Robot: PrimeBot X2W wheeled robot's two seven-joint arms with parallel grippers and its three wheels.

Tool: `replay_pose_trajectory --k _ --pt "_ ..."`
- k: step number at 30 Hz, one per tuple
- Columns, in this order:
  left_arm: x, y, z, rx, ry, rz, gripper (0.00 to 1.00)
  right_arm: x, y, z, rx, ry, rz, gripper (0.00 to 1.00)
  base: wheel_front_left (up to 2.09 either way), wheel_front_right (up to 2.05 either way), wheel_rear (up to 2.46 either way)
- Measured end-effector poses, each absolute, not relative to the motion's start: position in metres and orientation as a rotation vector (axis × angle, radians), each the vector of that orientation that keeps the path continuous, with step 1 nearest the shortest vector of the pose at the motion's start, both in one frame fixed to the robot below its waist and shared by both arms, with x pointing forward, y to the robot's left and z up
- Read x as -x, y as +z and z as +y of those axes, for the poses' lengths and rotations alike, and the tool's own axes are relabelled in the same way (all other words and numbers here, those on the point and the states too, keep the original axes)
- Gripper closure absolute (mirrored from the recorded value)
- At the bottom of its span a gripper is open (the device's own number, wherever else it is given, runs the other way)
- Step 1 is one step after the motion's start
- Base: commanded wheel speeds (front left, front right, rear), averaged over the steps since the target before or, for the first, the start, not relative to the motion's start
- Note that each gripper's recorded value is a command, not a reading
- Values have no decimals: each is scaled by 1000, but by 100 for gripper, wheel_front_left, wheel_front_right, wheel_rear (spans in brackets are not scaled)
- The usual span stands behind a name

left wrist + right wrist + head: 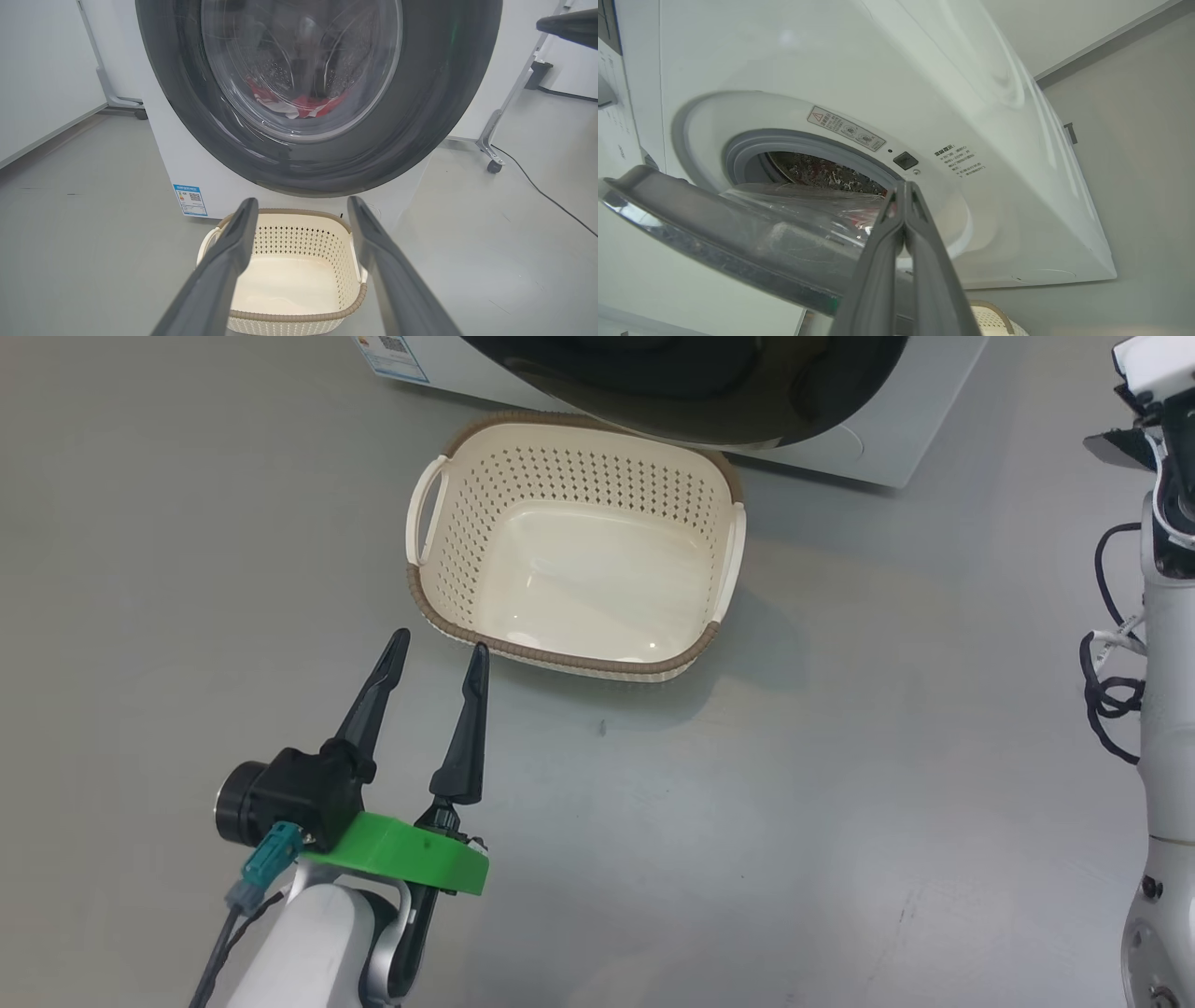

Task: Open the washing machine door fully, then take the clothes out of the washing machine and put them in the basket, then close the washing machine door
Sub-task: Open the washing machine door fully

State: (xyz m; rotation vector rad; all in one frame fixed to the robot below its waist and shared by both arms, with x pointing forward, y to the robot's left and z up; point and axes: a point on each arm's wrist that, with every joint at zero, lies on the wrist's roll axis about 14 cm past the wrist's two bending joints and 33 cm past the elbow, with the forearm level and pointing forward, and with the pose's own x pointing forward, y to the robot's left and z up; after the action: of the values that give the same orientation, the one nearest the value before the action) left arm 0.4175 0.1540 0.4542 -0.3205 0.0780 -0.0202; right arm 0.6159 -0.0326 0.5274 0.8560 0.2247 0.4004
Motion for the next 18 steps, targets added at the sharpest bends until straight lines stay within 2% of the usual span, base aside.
replay_pose_trajectory --k 8,18 --pt "-418 452 163 322 6 82 0 -626 520 1 -984 463 361 100 0 0 0" --pt "-415 449 170 340 33 93 0 -634 516 30 -1034 532 491 100 0 0 0"
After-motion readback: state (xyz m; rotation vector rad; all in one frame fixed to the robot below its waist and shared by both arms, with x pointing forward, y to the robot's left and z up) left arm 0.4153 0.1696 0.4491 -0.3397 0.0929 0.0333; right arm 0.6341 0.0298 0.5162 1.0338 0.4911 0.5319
